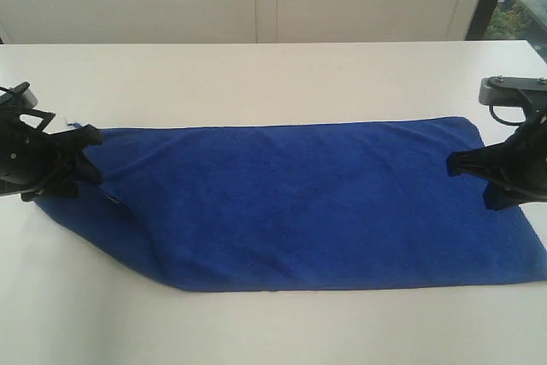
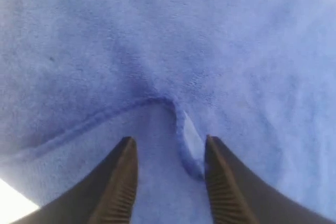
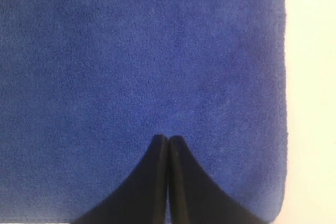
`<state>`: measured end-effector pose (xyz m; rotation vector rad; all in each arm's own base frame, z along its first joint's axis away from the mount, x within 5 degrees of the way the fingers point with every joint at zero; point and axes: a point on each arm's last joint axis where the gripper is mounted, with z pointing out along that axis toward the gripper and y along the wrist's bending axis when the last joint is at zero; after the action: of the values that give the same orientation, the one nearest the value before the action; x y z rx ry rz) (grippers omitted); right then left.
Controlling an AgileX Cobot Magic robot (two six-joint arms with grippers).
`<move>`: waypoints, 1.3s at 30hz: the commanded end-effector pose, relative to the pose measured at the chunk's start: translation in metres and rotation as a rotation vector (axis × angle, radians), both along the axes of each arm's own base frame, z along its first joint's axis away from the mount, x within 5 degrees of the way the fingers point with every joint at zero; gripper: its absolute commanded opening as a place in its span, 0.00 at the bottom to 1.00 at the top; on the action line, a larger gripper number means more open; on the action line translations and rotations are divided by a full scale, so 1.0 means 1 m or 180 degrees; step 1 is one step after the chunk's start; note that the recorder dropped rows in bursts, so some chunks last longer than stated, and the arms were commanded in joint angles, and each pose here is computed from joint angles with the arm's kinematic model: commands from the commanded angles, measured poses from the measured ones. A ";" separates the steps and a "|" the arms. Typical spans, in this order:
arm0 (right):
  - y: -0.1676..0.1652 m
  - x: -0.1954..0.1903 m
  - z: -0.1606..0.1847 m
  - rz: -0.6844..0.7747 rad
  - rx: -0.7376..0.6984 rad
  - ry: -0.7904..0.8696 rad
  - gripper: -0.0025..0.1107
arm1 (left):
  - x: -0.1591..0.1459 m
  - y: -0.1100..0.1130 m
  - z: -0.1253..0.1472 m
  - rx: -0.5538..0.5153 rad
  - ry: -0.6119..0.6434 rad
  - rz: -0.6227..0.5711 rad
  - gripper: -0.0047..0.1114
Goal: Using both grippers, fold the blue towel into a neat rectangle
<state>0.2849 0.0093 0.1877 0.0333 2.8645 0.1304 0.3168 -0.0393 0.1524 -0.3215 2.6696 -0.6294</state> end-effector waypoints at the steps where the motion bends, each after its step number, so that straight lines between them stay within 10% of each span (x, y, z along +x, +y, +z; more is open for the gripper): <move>1: -0.002 0.001 0.004 0.0009 -0.0010 -0.0057 0.02 | -0.001 0.000 -0.007 -0.0074 0.0096 0.0069 0.31; 8: -0.002 0.001 0.004 0.0009 -0.0010 -0.0057 0.02 | -0.003 -0.003 -0.003 -0.0162 0.0132 0.0017 0.04; 19: -0.002 0.001 0.004 0.0043 -0.0020 -0.0062 0.02 | -0.034 -0.006 0.045 0.0131 -0.0060 -0.1020 0.04; 39: -0.002 0.001 0.004 0.0043 -0.0020 -0.0062 0.02 | -0.061 0.015 0.036 0.0918 0.0742 -0.1745 0.04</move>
<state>0.2849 0.0093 0.1877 0.0217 2.8643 0.1288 0.2605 -0.0257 0.1872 0.4569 3.0087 -0.3515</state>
